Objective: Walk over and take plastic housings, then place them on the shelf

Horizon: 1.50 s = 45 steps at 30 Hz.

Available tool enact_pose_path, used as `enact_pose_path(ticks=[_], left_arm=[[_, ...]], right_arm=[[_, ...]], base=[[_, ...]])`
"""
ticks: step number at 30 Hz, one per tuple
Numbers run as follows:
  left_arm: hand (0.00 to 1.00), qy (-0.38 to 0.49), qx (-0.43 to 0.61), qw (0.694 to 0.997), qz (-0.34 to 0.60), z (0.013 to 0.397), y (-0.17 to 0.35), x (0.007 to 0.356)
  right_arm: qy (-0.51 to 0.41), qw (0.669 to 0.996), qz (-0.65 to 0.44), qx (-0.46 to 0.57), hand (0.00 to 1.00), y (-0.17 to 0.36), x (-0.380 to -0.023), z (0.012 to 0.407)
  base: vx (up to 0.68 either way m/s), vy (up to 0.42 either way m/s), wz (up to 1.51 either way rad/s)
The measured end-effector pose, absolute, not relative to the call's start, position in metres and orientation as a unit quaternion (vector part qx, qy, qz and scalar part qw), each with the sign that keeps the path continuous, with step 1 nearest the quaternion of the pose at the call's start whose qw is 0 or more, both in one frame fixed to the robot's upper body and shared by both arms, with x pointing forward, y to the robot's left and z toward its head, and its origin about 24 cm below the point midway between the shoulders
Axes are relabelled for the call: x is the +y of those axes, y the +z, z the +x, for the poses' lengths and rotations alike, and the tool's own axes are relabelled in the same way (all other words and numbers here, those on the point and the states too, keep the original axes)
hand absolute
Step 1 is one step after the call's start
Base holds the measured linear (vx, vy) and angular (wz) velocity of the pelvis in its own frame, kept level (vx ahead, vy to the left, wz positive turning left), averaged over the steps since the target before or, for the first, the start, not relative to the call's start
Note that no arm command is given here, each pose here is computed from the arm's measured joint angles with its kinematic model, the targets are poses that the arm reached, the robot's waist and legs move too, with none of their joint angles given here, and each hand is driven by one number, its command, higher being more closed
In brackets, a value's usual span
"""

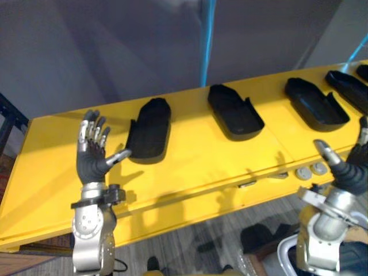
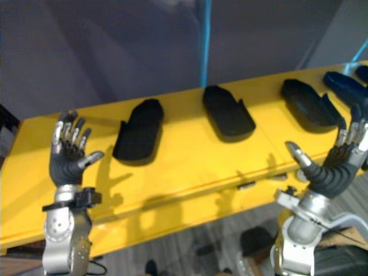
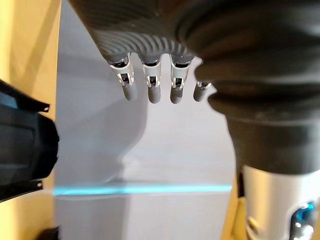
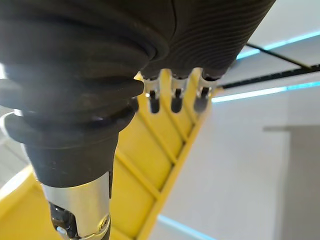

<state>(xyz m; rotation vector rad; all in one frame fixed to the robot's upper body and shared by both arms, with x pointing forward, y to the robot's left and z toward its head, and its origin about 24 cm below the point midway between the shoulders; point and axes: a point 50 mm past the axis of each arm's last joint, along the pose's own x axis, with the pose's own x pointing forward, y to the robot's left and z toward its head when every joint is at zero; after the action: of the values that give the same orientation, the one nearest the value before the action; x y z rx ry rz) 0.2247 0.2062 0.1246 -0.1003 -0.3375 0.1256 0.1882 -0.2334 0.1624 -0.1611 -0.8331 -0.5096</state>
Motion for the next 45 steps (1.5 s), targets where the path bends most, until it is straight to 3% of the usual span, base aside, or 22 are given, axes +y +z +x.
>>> enact_pose_path(ticks=[4,9,11,20,24,32,45], left_arm=[[0.0,0.08,-0.08,0.993,-0.044,0.232,0.096,0.214],[0.0,0.169,-0.071,0.983,-0.019,0.23,0.092,0.226],[0.0,0.235,-0.075,0.969,0.003,0.225,0.093,0.237],[0.0,0.357,-0.12,0.926,0.037,0.214,0.107,0.248],[0.0,0.348,-0.123,0.929,0.031,0.213,0.11,0.245],[0.0,0.239,0.006,0.971,-0.018,0.225,0.07,0.231],[0.0,0.262,0.072,0.962,-0.005,0.225,0.041,0.234]], right_arm=[[-0.231,0.883,-0.085,-0.399,0.0,0.163,-0.233,0.189],[-0.219,0.89,-0.089,-0.39,0.0,0.16,-0.233,0.188],[-0.221,0.891,-0.086,-0.387,0.0,0.158,-0.232,0.187],[-0.222,0.9,-0.083,-0.367,0.0,0.149,-0.232,0.184],[-0.207,0.908,-0.071,-0.358,0.0,0.144,-0.223,0.185],[-0.195,0.915,-0.072,-0.346,0.0,0.141,-0.22,0.186],[-0.193,0.919,-0.074,-0.335,0.0,0.137,-0.221,0.188]], base=[[-0.04,0.002,-0.19],[-0.04,0.001,-0.12],[-0.02,-0.007,-0.04],[0.0,0.0,0.0],[0.0,0.0,0.0],[-0.01,-0.006,-0.07],[0.0,0.001,-0.02]])
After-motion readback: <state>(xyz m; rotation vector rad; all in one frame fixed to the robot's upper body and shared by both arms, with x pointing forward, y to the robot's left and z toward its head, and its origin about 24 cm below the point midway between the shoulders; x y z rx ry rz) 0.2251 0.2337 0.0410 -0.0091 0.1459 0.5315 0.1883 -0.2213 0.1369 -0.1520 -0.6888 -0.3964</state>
